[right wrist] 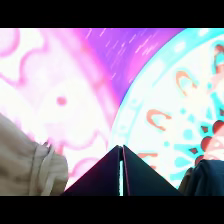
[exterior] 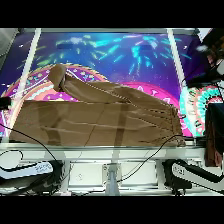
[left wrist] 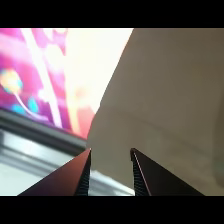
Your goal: Fold the clothes and pants, and hang the long-sleeved shirts on hangers.
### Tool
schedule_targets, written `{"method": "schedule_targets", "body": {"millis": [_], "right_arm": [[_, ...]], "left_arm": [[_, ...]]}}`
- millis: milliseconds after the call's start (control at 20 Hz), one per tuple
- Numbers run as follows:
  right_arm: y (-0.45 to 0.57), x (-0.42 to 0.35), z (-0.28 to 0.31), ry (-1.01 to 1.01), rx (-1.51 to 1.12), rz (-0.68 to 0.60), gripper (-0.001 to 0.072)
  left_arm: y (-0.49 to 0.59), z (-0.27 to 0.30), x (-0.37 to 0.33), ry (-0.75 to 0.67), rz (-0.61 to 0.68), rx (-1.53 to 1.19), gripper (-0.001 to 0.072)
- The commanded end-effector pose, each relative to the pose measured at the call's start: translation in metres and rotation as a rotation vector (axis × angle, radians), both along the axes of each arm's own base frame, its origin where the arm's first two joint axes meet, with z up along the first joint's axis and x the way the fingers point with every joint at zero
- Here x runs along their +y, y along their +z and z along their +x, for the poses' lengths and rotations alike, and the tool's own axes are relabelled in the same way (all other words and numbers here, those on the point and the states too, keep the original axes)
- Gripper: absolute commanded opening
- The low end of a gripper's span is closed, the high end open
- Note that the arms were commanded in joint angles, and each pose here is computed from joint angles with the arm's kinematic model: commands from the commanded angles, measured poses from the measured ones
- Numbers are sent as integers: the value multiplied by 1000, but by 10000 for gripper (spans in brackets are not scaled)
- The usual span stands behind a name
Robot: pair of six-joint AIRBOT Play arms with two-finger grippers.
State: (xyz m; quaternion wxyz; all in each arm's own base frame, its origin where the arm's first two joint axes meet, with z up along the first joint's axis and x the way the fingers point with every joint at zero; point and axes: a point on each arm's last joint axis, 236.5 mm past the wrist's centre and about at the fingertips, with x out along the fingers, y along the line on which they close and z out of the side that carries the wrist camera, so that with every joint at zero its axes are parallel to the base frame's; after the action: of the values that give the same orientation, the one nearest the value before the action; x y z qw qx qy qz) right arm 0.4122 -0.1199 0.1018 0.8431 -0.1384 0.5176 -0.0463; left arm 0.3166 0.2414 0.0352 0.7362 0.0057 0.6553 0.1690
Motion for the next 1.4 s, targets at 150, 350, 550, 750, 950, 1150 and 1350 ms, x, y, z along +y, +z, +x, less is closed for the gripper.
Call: {"method": "schedule_targets", "body": {"millis": [150,350,550,750,950,1150,1350], "right_arm": [[-53,-69,-46,-419,82,411,32],[-89,-31,-104,-338,285,897,94],[-131,-7,-148,-364,433,1005,422],[-175,26,-165,-371,477,1053,445],[-191,43,-175,-380,491,1093,469],[-200,47,-166,-407,469,1137,512],[-209,61,-157,-415,490,1215,512]], "left_arm": [[38,36,-2,-21,35,-187,270],[36,37,-4,-21,20,-191,270],[36,38,-5,-21,20,-191,270],[36,39,-7,-27,18,-189,270],[35,42,-13,-38,10,-192,270],[31,46,-19,-54,2,-184,270],[24,53,-30,-75,-23,-178,270]]}}
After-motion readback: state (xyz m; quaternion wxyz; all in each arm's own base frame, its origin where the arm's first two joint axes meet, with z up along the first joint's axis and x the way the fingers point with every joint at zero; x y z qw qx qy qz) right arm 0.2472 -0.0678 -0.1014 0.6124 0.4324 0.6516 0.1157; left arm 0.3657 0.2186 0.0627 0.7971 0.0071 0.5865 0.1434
